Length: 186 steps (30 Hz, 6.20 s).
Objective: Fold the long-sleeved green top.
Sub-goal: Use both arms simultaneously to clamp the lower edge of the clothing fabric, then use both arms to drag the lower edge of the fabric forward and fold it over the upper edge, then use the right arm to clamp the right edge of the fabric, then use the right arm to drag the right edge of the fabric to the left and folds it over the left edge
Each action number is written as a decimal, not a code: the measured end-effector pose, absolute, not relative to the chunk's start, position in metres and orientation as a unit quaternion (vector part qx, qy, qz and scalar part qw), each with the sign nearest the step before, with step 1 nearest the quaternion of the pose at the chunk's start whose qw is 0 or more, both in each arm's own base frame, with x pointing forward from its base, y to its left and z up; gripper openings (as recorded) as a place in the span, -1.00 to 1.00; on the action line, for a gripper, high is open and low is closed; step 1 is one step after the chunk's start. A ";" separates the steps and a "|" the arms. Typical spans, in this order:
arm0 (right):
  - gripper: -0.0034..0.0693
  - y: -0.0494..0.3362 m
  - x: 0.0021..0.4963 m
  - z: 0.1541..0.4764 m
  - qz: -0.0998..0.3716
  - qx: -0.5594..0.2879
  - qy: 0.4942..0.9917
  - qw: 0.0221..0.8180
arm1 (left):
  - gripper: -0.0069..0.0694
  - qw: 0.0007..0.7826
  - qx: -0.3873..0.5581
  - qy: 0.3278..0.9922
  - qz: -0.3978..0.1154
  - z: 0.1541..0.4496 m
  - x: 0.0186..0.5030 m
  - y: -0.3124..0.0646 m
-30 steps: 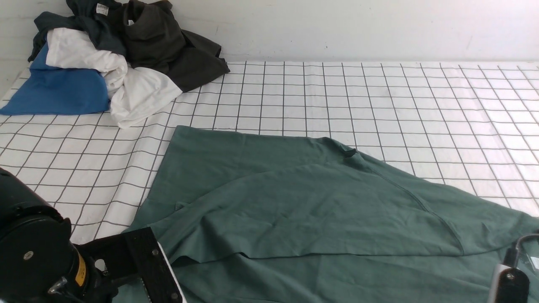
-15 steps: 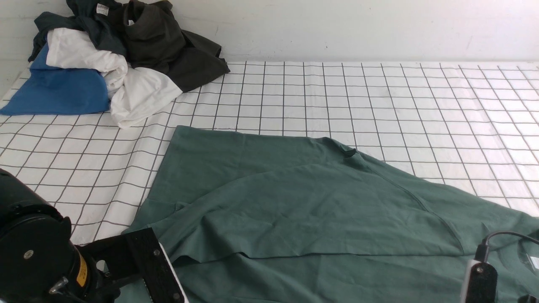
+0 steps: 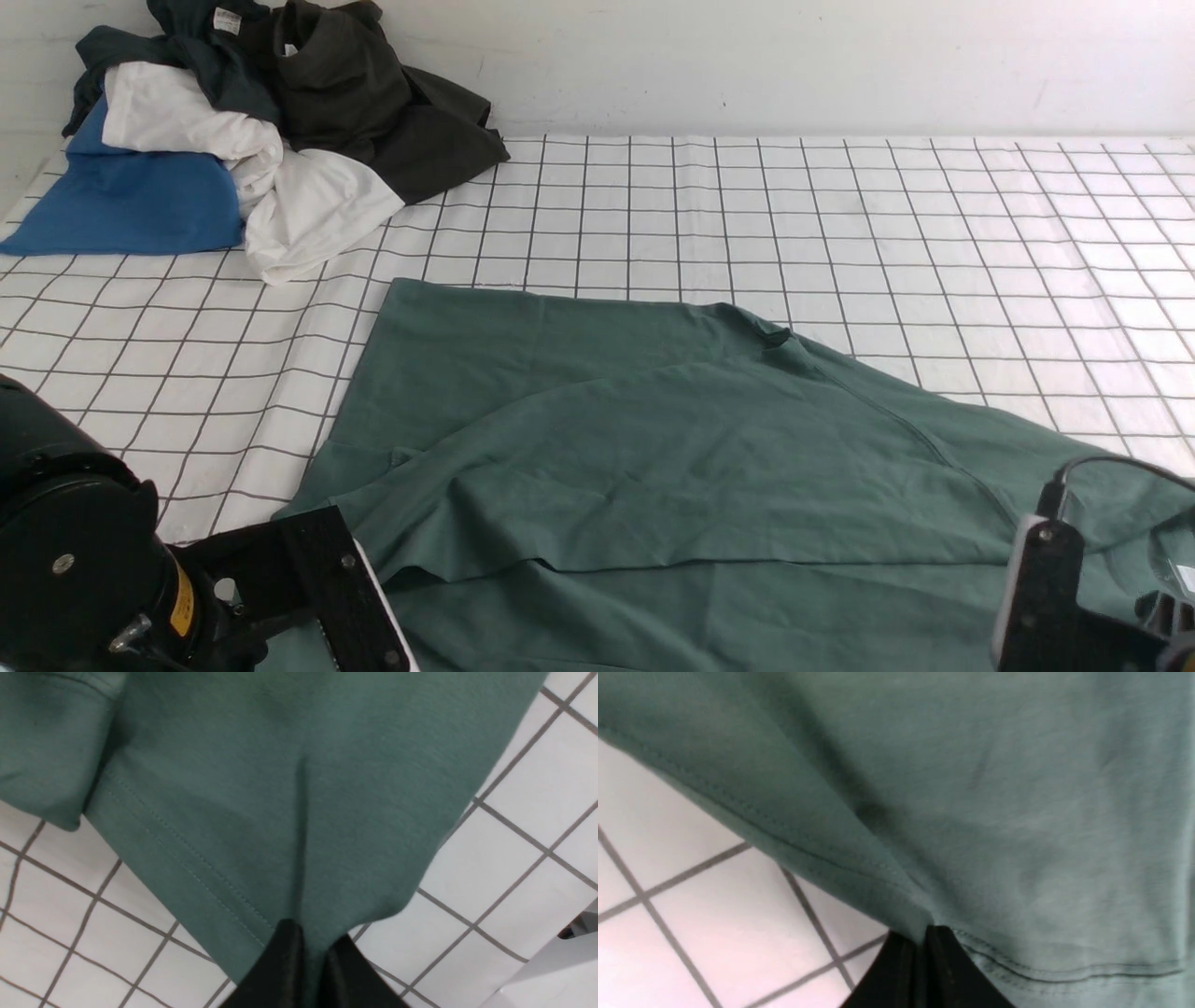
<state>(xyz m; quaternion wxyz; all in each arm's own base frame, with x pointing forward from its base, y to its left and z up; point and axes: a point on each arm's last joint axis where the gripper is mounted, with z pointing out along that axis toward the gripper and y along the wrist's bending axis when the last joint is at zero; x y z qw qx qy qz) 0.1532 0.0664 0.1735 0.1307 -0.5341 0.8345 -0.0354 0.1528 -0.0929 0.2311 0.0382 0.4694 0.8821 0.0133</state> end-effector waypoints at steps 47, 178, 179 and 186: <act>-0.88 0.053 0.436 0.212 -0.073 -0.388 0.897 0.197 | -0.76 0.192 0.319 0.926 0.068 0.222 0.481 -0.069; -0.70 0.309 0.371 0.273 0.212 -0.270 0.883 0.321 | -0.84 0.445 0.243 0.862 -0.004 0.502 0.340 -0.087; -0.70 0.315 0.373 0.269 0.216 -0.271 0.882 0.319 | -0.84 0.451 0.243 0.859 -0.004 0.507 0.335 -0.086; -0.25 0.334 0.383 0.258 0.235 -0.293 0.879 0.293 | -0.84 0.458 0.236 0.857 0.019 0.521 0.297 -0.072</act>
